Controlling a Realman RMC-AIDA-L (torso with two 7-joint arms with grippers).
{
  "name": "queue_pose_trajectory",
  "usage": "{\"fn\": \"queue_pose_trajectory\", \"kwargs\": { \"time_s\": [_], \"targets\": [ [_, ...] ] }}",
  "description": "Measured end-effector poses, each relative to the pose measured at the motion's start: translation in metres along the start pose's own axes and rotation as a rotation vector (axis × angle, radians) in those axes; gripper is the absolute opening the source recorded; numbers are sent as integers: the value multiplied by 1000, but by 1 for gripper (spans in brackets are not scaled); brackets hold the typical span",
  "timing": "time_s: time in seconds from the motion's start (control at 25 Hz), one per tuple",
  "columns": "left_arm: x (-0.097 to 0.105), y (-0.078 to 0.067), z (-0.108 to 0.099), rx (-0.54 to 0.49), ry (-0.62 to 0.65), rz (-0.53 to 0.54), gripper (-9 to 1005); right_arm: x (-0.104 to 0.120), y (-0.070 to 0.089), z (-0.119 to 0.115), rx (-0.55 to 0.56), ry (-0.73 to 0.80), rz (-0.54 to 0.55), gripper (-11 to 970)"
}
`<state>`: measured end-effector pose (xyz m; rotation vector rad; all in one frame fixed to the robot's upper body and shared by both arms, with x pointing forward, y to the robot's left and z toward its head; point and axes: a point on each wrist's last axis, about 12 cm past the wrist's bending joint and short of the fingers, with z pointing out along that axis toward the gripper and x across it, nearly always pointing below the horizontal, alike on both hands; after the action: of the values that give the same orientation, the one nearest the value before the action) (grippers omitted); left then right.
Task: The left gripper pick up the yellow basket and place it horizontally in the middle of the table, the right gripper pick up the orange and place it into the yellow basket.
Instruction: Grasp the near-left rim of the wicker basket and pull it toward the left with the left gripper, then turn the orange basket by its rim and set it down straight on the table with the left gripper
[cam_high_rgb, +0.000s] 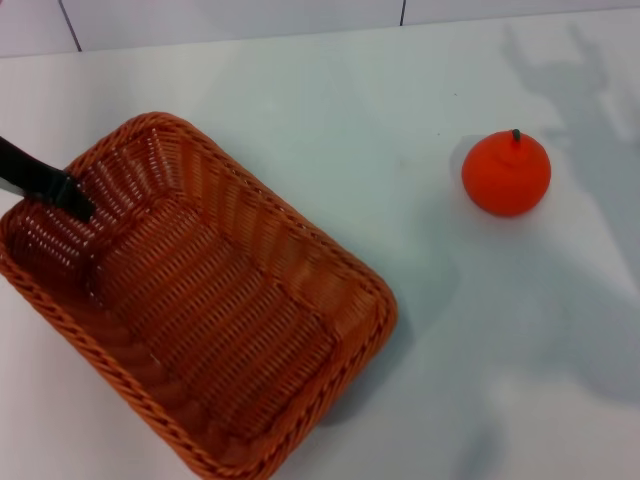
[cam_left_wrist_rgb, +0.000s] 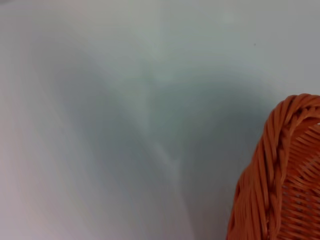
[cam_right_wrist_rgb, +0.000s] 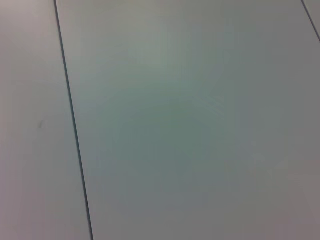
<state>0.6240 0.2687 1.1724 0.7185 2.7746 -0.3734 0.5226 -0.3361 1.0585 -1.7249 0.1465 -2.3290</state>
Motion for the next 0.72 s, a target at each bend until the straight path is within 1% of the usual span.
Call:
{"fn": "queue_pose_trajectory", "kwargs": {
  "time_s": [0.2,0.44,0.56,0.72],
  "targets": [
    [2,3,0,41,-2,-69,163,-2,0,-1,2,-12,0,946],
    [0,8,-9,118,-87,-159,163,-2,-1,1,12,-18,-2,946],
    [0,8,-8,138,-96,-176,163,-2,-2,2,15,-17,-2,946],
    [3,8,-5,193,-122,-232,163,-2,-3,4,23,-18,-2,946]
  ]
}}
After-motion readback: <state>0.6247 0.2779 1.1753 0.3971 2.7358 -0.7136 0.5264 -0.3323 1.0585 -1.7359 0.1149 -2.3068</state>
